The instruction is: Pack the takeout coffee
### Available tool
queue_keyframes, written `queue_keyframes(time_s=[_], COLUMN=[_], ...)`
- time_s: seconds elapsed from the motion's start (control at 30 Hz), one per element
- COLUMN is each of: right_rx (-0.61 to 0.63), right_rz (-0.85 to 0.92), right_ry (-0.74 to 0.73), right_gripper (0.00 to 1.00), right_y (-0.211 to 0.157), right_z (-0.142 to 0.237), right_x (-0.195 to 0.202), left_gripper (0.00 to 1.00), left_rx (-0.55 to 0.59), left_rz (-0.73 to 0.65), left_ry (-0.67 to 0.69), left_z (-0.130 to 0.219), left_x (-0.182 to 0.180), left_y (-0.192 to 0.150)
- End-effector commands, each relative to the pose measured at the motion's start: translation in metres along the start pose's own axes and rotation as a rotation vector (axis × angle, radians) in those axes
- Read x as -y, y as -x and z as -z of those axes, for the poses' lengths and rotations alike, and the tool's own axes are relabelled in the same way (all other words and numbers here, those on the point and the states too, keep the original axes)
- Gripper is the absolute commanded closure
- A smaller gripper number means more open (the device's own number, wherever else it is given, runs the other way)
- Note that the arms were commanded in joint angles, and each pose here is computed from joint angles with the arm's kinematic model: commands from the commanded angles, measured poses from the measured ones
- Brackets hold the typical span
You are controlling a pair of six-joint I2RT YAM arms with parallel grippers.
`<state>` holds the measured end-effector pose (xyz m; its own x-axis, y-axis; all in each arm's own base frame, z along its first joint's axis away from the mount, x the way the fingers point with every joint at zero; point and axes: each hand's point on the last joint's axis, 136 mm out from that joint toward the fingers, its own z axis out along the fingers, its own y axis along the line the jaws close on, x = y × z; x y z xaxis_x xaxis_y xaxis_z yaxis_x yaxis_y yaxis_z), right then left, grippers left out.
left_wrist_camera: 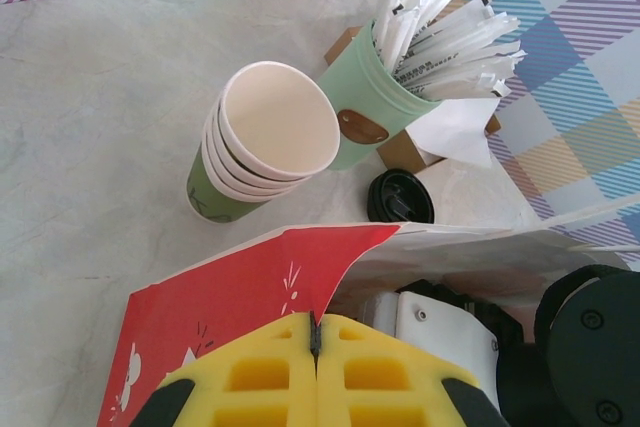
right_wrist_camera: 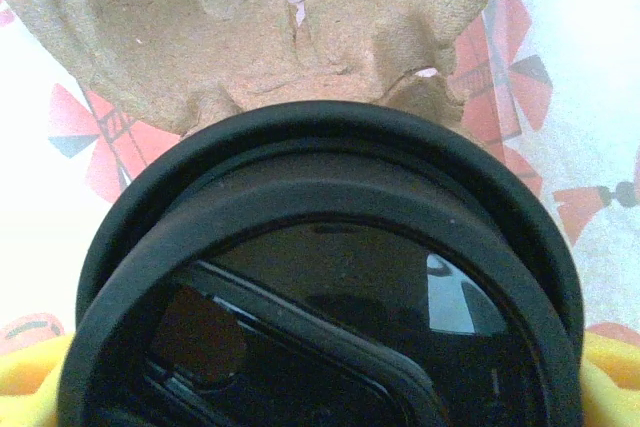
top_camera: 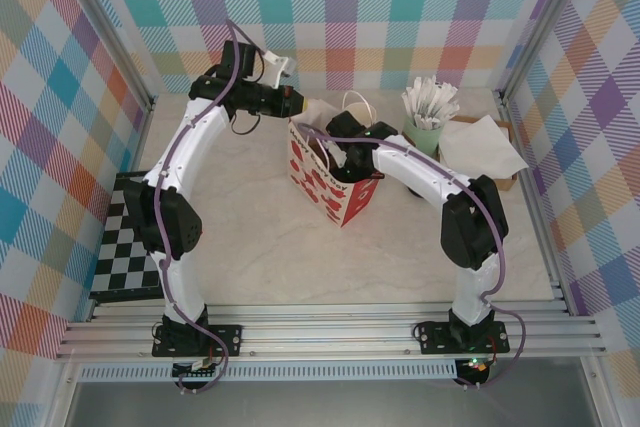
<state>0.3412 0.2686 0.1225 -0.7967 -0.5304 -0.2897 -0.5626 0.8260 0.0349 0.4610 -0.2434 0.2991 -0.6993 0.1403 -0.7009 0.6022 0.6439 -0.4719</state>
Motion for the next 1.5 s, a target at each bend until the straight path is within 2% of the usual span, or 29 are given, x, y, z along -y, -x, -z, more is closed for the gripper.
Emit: queue_keyframes(time_s=[0.0, 0.47, 0.6, 1.03, 1.1, 1.13, 1.47], right_rx=[-0.007, 0.052, 0.085, 0.125, 0.132, 0.135, 0.152], right_rz=[0.015, -0.002, -0.007, -0.006, -0.007, -0.006, 0.002], right_ry=[0.03, 0.054, 0.053, 0.045, 0.042, 0.042, 0.036], right_gripper=[0.25, 0.2, 0.15, 0.12, 0.02, 0.0, 0.0], right_y=[-0.003, 0.0, 0.007, 0.006, 0.007, 0.007, 0.008], right_z=[0.011, 0.02, 0.024, 0.029, 0.03, 0.031, 0.036], right_x=[-0.007, -0.011, -0.011, -0.009, -0.008, -0.008, -0.007], left_gripper=[1.0, 1.0, 1.0, 1.0, 1.0, 1.0, 1.0], left_rx=[0.078, 0.121, 0.111, 0.11, 0.107, 0.11, 0.111], left_rz=[-0.1, -0.162, -0.176, -0.254, -0.252, -0.253, -0.254], left_ry=[0.019, 0.026, 0.032, 0.084, 0.087, 0.09, 0.098], left_z=[0.017, 0.024, 0.022, 0.02, 0.02, 0.02, 0.02], left_x=[0.014, 0.029, 0.031, 0.041, 0.04, 0.04, 0.04], left_y=[0.021, 0.025, 0.022, 0.018, 0.017, 0.017, 0.019])
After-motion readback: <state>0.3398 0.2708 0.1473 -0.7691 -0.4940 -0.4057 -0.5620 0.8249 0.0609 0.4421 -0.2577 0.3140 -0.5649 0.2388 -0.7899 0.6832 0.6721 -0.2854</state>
